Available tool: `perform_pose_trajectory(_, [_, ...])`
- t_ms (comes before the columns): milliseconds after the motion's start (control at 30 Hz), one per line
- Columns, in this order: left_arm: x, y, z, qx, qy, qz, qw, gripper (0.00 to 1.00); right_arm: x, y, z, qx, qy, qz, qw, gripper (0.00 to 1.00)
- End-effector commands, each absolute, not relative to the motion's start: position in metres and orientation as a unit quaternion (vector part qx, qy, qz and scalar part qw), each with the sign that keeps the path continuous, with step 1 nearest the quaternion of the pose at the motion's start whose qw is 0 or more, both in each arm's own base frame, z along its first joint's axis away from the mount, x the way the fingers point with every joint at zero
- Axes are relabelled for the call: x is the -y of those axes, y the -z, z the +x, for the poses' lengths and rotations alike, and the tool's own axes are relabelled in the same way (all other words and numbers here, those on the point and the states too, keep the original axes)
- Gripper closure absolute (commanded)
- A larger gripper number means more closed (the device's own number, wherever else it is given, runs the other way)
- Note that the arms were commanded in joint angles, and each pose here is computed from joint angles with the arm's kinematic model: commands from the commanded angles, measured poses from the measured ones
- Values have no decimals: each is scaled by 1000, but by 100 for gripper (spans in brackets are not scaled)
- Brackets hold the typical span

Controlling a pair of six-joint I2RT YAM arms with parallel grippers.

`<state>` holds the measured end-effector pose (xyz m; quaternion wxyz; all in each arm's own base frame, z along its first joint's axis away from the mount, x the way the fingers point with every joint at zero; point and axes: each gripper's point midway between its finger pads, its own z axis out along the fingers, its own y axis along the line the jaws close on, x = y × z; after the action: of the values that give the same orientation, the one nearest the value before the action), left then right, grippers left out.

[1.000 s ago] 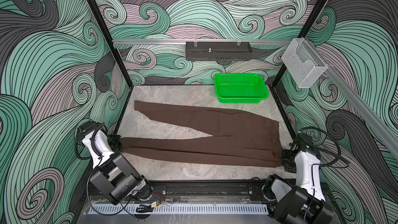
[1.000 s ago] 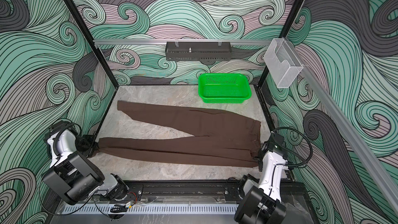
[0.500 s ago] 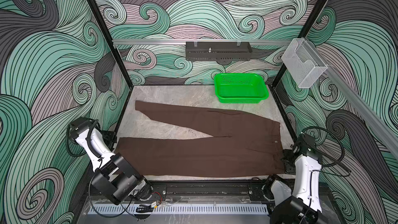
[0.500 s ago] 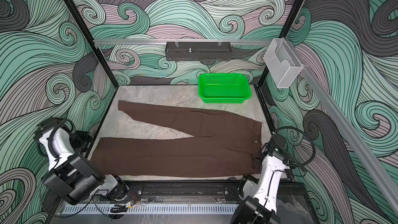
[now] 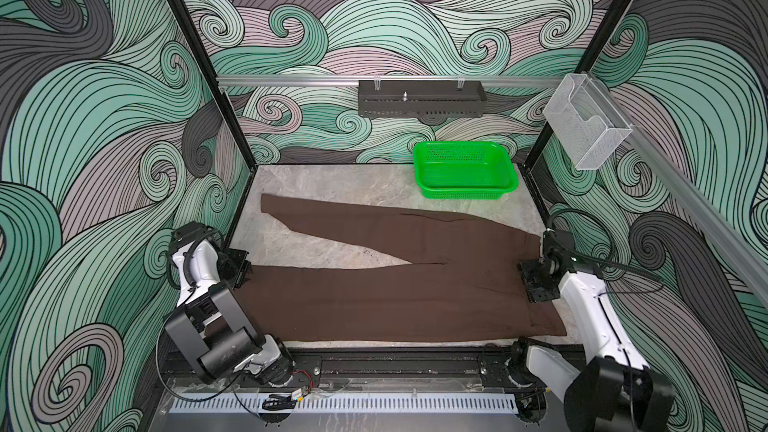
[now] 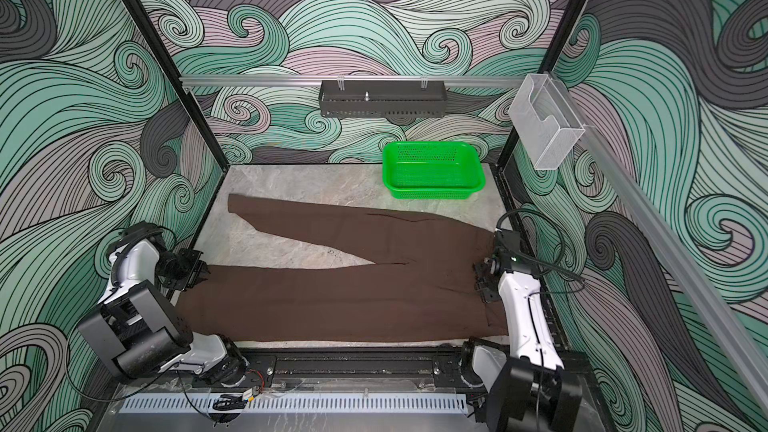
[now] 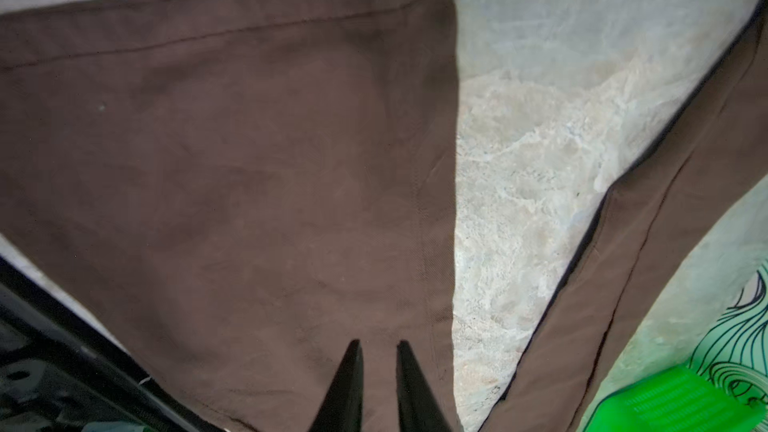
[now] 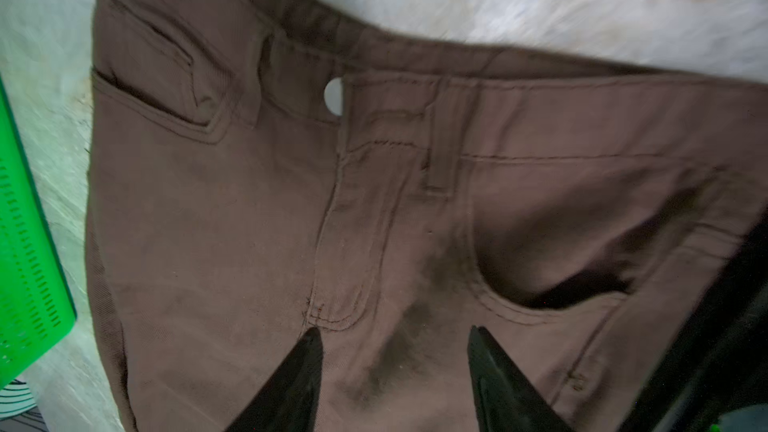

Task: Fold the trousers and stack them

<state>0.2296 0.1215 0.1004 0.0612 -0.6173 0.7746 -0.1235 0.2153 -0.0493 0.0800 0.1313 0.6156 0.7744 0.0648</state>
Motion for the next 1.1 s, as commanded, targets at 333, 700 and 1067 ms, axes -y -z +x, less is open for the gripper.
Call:
perform_pose_trajectory(333, [-102,-107,385,-868,122,-478,51,73,69,-86,318,-819,-52,543,177,38])
perform_pose_trajectory(700, [-109,-71,437,-889,68,-452,16,61,46,-68,358,-839,-84,514,158,39])
perform_pose_trajectory(1067, [-126,-58,463,-880,25,-472,38,55,39,-60,368,-850,-96,496,151,39])
